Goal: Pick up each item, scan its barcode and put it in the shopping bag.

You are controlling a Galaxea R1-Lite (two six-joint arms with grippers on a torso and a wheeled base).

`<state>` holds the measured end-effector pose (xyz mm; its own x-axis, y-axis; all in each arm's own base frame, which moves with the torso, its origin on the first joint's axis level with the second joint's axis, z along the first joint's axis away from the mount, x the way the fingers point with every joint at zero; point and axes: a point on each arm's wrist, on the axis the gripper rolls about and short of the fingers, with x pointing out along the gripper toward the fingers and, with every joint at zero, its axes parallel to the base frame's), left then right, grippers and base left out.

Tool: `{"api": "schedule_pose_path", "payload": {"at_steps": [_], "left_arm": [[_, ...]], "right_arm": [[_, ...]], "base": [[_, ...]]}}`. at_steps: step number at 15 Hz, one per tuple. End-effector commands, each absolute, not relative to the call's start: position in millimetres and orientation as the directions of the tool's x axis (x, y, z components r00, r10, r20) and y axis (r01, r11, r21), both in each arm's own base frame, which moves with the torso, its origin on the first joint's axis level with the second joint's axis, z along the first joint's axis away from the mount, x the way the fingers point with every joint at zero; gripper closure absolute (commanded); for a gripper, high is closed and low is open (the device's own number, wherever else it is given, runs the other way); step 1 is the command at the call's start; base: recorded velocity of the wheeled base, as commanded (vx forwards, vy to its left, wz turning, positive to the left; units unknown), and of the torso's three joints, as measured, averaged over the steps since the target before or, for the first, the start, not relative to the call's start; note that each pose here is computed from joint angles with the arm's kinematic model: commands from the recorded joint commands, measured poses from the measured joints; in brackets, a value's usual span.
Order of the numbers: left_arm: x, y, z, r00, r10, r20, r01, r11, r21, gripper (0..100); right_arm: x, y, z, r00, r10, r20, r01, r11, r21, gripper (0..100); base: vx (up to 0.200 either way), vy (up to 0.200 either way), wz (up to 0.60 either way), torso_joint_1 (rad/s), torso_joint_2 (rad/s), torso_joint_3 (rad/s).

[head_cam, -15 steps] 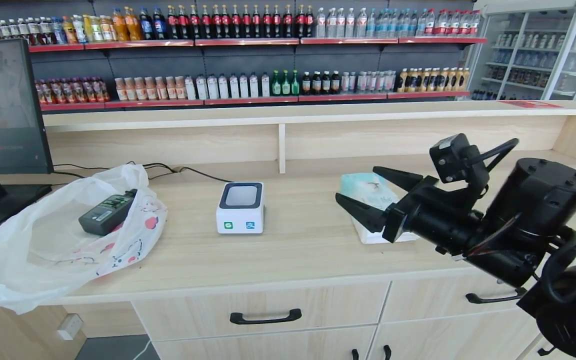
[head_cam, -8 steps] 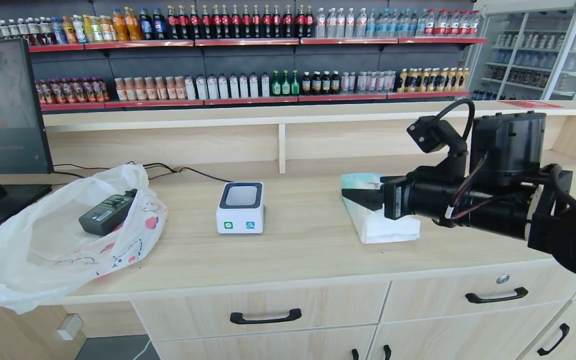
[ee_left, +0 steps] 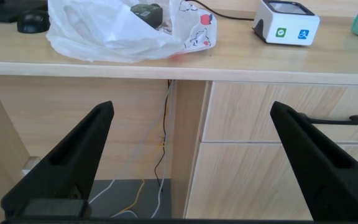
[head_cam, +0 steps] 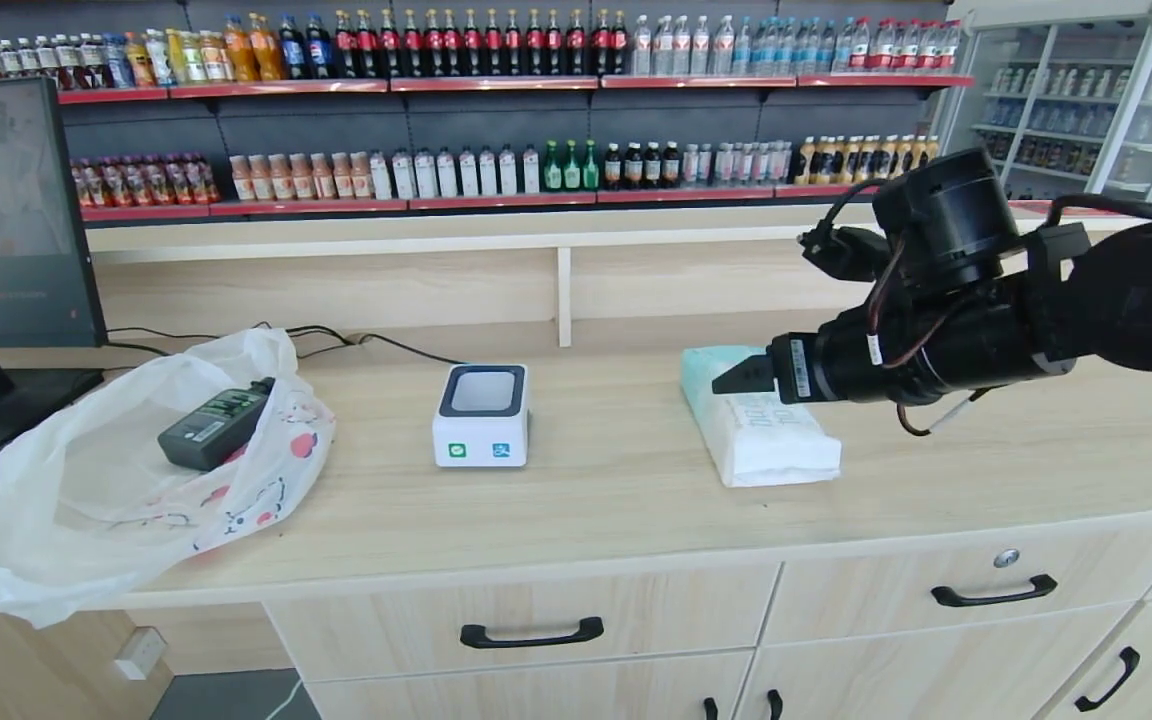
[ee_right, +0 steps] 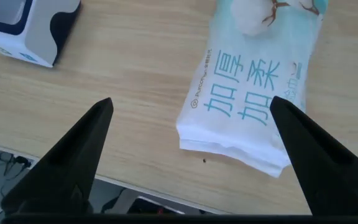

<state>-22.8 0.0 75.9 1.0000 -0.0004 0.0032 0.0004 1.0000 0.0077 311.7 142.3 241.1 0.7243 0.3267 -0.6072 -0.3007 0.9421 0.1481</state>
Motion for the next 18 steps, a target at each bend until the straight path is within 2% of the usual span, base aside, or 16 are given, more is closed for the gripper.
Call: {"api": "schedule_pose_path", "payload": {"at_steps": [1,4,7,11,18], "left_arm": [[-22.8,0.0,75.8,1.000,0.000,0.003,0.000,1.000,0.008,0],[-22.8,0.0,75.8,1.000,0.000,0.003,0.000,1.000,0.008,0],[-22.8,0.0,75.8,1.000,0.000,0.003,0.000,1.000,0.008,0],[-22.8,0.0,75.6,1.000,0.000,0.002,0.000,1.000,0.008,0],[-22.8,0.0,75.6,1.000,-0.002,0.002,0.002,1.000,0.009,0]], "right_arm": [[319.3,142.4,252.0,0.752,0.325,-0.573,-0.294,0.944,0.149,0],[318.7,140.5,242.0,0.768,0.258,-0.586,-0.239,0.965,0.110,0],[311.9,138.1,235.2,0.798,0.252,-0.548,-0.233,0.967,0.105,0],[280.8,125.5,245.6,0.913,0.236,-0.334,-0.232,0.971,0.054,0],[265.9,121.5,227.5,0.902,0.239,-0.359,-0.248,0.969,0.023,0]], "base": [[0.000,0.000,0.00,0.000,0.00,0.000],[0.000,0.000,0.00,0.000,0.00,0.000],[0.000,0.000,0.00,0.000,0.00,0.000],[0.000,0.000,0.00,0.000,0.00,0.000],[0.000,0.000,0.00,0.000,0.00,0.000]]}}
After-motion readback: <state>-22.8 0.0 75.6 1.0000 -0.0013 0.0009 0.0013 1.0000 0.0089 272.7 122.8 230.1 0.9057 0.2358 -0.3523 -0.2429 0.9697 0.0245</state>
